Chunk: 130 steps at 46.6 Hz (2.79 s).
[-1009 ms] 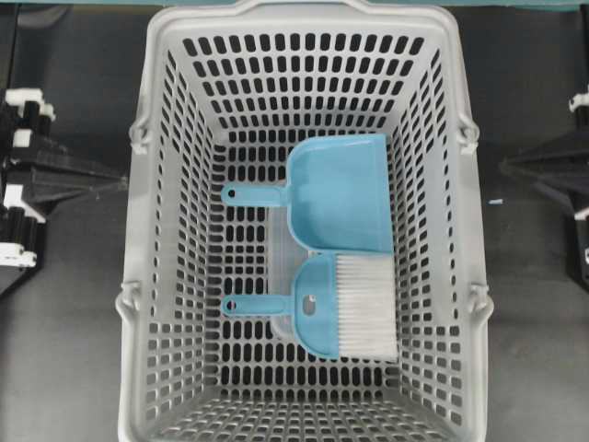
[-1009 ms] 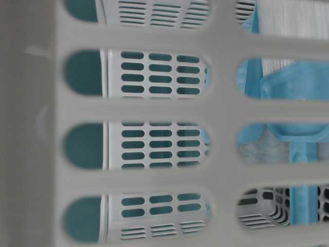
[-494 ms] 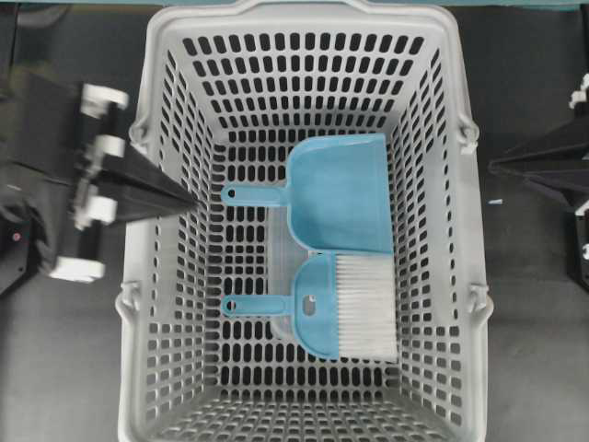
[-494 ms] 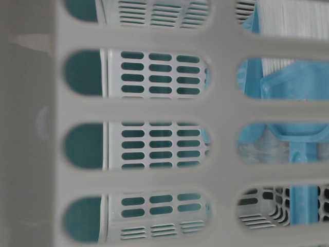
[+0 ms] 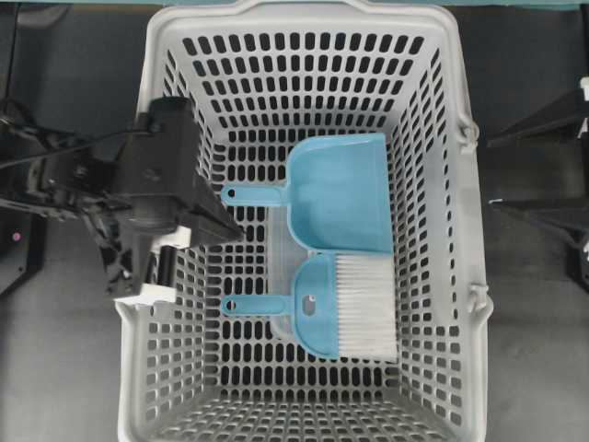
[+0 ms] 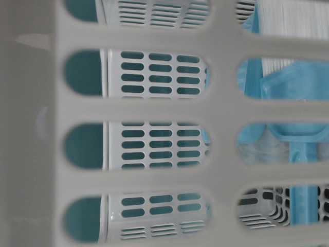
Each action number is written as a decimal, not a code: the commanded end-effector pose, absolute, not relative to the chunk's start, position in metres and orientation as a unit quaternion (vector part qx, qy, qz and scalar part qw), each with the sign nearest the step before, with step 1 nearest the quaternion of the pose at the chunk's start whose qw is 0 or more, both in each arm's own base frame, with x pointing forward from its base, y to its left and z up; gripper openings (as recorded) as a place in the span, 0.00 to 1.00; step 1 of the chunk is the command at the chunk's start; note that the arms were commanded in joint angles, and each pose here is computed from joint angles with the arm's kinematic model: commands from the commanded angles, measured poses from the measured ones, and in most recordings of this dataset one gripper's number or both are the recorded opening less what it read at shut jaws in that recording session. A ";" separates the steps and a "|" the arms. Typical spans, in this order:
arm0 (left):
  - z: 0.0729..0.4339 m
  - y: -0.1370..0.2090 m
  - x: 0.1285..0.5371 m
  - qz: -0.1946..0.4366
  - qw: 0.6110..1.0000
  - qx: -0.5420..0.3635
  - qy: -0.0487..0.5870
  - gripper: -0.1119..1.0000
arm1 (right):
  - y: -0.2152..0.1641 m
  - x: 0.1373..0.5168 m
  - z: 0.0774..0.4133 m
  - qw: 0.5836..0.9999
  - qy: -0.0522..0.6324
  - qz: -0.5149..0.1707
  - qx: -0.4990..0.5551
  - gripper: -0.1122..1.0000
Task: Pick up the hand brush from the shopping basket with the left arm.
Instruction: 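Move the left gripper into the basket toward the blue brush handle, then lower the left gripper over the brush handle and close on it, then lift the gripped blue hand brush upward out of the basket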
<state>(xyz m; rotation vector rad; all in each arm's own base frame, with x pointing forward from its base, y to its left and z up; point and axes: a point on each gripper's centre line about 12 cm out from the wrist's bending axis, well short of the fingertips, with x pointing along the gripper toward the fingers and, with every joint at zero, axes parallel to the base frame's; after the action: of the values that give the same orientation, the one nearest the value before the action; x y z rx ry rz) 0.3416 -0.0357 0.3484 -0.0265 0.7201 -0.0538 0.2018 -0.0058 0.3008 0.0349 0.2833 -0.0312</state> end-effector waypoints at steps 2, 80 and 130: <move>0.355 -0.036 0.348 -0.020 0.934 -0.024 0.357 0.11 | -0.005 0.205 0.308 0.991 0.134 -0.015 0.020 0.82; 0.173 -0.084 0.397 -0.010 0.828 -0.032 0.559 0.91 | -0.010 0.203 0.286 0.993 0.106 -0.028 0.042 0.79; 0.176 -0.085 0.405 -0.014 0.839 -0.036 0.542 0.34 | -0.010 0.203 0.280 0.993 0.099 -0.029 0.055 0.79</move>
<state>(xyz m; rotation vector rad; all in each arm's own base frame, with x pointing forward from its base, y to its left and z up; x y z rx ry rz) 0.4033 -0.0848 0.1685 -0.0750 1.1709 -0.0242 0.2014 -0.0092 0.2774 0.0997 0.2109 -0.0551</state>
